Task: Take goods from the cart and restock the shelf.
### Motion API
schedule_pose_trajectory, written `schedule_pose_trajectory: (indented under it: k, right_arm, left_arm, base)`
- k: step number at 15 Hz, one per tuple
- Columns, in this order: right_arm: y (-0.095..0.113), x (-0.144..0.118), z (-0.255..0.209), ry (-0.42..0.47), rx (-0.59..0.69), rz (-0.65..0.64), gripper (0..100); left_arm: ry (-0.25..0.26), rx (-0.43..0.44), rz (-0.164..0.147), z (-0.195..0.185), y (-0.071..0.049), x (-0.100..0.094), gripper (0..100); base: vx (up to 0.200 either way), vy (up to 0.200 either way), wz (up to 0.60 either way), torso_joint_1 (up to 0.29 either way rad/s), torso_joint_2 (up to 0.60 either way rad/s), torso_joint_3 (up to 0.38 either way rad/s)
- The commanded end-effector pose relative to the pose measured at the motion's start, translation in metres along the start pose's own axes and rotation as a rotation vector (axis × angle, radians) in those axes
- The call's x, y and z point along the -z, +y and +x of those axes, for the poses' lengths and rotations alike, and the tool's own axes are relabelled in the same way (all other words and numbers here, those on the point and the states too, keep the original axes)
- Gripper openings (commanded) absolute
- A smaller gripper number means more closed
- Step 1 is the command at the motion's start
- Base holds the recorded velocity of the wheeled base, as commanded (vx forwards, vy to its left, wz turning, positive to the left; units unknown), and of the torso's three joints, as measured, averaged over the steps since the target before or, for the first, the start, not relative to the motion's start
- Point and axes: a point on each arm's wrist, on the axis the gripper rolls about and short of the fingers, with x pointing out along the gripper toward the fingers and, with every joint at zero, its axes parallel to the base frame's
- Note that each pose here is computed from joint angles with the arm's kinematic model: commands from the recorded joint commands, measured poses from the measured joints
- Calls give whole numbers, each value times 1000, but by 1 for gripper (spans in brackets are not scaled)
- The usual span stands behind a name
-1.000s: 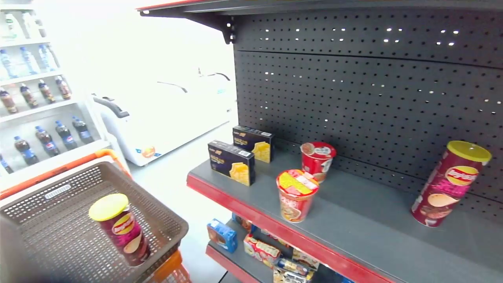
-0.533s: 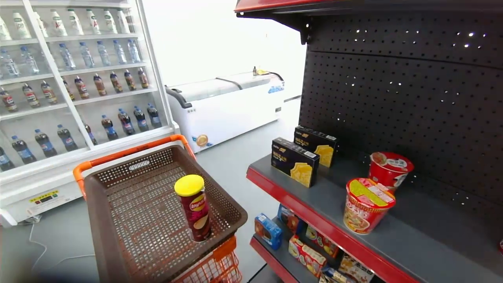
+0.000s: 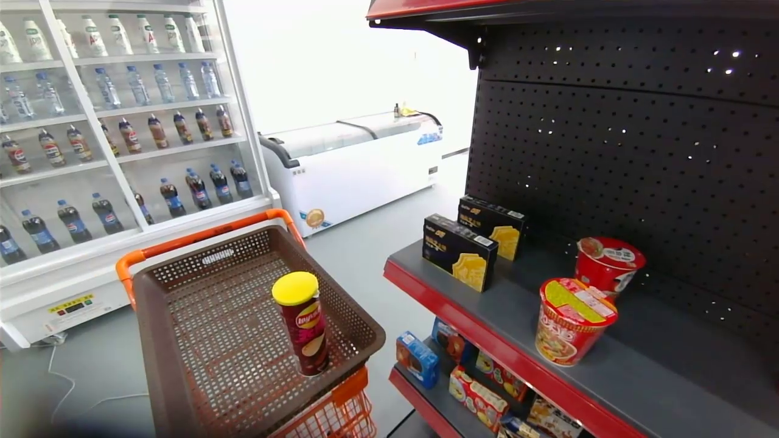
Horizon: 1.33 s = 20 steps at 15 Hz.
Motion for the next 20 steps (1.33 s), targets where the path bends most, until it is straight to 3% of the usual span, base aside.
schedule_pose_trajectory:
  k: [1, 2, 4, 5, 7, 9, 10, 11, 12, 13, 16, 20]
  right_arm:
    - [0, 0, 0, 2, -1, -1, 100]
    - [0, 0, 0, 2, 1, -1, 100]
    - [0, 0, 0, 2, 1, -1, 100]
    - [0, 0, 0, 2, -1, -1, 100]
    - [0, 0, 0, 2, -1, -1, 100]
    - [0, 0, 0, 2, -1, -1, 100]
    - [0, 0, 0, 2, -1, -1, 100]
    - [0, 0, 0, 2, -1, -1, 100]
    - [0, 0, 0, 2, -1, -1, 100]
    - [0, 0, 0, 2, -1, -1, 100]
    - [0, 0, 0, 2, -1, -1, 100]
    - [0, 0, 0, 2, -1, -1, 100]
  left_arm:
    - [182, 59, -48, 49, -1, -58, 100]
    - [241, 68, -34, 74, -2, -59, 100]
    - [370, 16, -43, 101, -1, -55, 100]
    - [422, 33, -44, 111, -1, -51, 100]
    - [484, 117, -83, 137, -2, -42, 100]
    - [456, 201, -120, 151, 1, -44, 100]
    - [473, 265, -110, 163, 3, -41, 100]
    - [475, 271, -103, 164, 4, -40, 100]
    - [515, 299, -41, 176, 10, -30, 100]
    - [532, 286, -24, 182, 17, -26, 100]
    - [542, 308, -25, 198, 20, -17, 100]
    - [511, 439, -40, 205, 17, -11, 100]
  base:
    - [0, 0, 0, 0, 0, 0]
    - [0, 0, 0, 0, 0, 0]
    - [0, 0, 0, 0, 0, 0]
    - [0, 0, 0, 0, 0, 0]
    - [0, 0, 0, 0, 0, 0]
    - [0, 0, 0, 0, 0, 0]
    - [0, 0, 0, 0, 0, 0]
    - [0, 0, 0, 0, 0, 0]
    - [0, 0, 0, 0, 0, 0]
    - [0, 0, 0, 0, 0, 0]
    - [0, 0, 0, 0, 0, 0]
    - [0, 0, 0, 0, 0, 0]
